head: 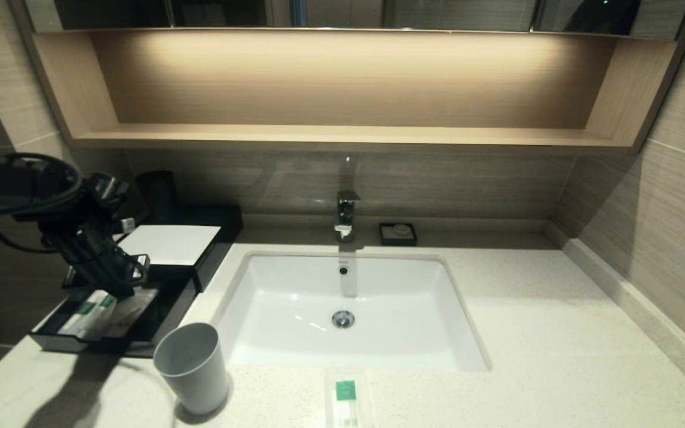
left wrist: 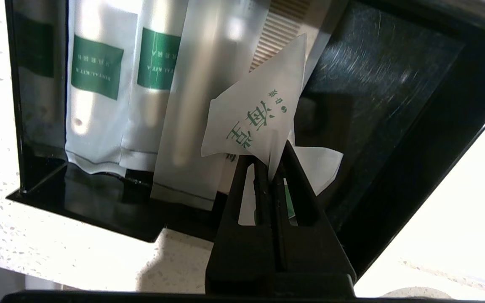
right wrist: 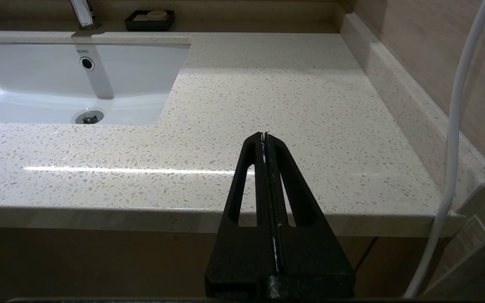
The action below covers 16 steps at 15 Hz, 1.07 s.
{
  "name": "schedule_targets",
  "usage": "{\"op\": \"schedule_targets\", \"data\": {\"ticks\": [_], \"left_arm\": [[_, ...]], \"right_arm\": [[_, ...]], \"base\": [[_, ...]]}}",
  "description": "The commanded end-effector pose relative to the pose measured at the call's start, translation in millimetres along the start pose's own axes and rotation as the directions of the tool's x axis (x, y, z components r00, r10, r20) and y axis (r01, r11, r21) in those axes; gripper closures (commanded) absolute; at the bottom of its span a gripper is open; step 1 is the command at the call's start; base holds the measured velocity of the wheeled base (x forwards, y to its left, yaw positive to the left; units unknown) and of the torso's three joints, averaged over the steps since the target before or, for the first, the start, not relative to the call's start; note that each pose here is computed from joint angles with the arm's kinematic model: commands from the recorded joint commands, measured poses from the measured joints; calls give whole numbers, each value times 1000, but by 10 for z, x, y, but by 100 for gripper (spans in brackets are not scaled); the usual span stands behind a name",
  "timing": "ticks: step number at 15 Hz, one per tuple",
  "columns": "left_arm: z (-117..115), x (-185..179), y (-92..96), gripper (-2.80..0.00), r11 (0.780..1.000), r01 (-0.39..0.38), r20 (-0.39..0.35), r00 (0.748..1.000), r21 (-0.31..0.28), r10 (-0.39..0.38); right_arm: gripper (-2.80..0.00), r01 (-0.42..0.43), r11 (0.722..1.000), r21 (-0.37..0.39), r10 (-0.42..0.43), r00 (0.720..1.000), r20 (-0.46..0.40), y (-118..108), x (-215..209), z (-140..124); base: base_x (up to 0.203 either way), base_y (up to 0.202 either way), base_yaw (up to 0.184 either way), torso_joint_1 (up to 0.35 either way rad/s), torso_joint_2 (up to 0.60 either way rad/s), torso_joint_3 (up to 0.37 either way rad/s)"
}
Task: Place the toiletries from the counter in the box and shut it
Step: Place the bathroom toiletry into the drawer
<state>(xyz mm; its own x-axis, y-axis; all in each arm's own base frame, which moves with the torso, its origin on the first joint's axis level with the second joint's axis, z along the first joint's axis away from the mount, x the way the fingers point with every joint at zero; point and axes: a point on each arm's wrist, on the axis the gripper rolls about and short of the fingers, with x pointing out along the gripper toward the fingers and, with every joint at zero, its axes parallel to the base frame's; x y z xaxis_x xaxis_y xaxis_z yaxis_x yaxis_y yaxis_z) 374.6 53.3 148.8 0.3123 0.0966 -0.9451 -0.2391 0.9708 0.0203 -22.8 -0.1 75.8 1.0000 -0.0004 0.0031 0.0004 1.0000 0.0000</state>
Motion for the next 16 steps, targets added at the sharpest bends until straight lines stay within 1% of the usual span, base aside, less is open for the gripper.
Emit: {"op": "schedule_targets", "data": {"ticks": [1, 7, 11, 12, 16], "left_arm": [[10, 77, -5, 0, 1000, -3, -12, 1000, 0, 3], [12, 177, -10, 0, 1000, -7, -35, 999, 1, 7], [33, 197, -7, 0, 1000, -6, -19, 1000, -1, 6], [40, 201, -8, -280, 1000, -6, -14, 1000, -1, 6], [57, 197, -7, -280, 1000, -5, 2, 1000, -4, 5]], "right_arm": [[0, 0, 1000, 0, 0, 1000, -2, 0, 1, -4], [0, 0, 1000, 0, 0, 1000, 0, 0, 0, -1], [0, 0, 1000, 0, 0, 1000, -1, 0, 1, -4], [0, 0, 1000, 0, 0, 1000, 0, 0, 0, -5], [0, 0, 1000, 0, 0, 1000, -1, 0, 0, -2]], "base": [[0, 0, 0, 0, 0, 0], [0, 0, 0, 0, 0, 0], [0, 0, 0, 0, 0, 0], [0, 0, 0, 0, 0, 0], [0, 0, 0, 0, 0, 0]]}}
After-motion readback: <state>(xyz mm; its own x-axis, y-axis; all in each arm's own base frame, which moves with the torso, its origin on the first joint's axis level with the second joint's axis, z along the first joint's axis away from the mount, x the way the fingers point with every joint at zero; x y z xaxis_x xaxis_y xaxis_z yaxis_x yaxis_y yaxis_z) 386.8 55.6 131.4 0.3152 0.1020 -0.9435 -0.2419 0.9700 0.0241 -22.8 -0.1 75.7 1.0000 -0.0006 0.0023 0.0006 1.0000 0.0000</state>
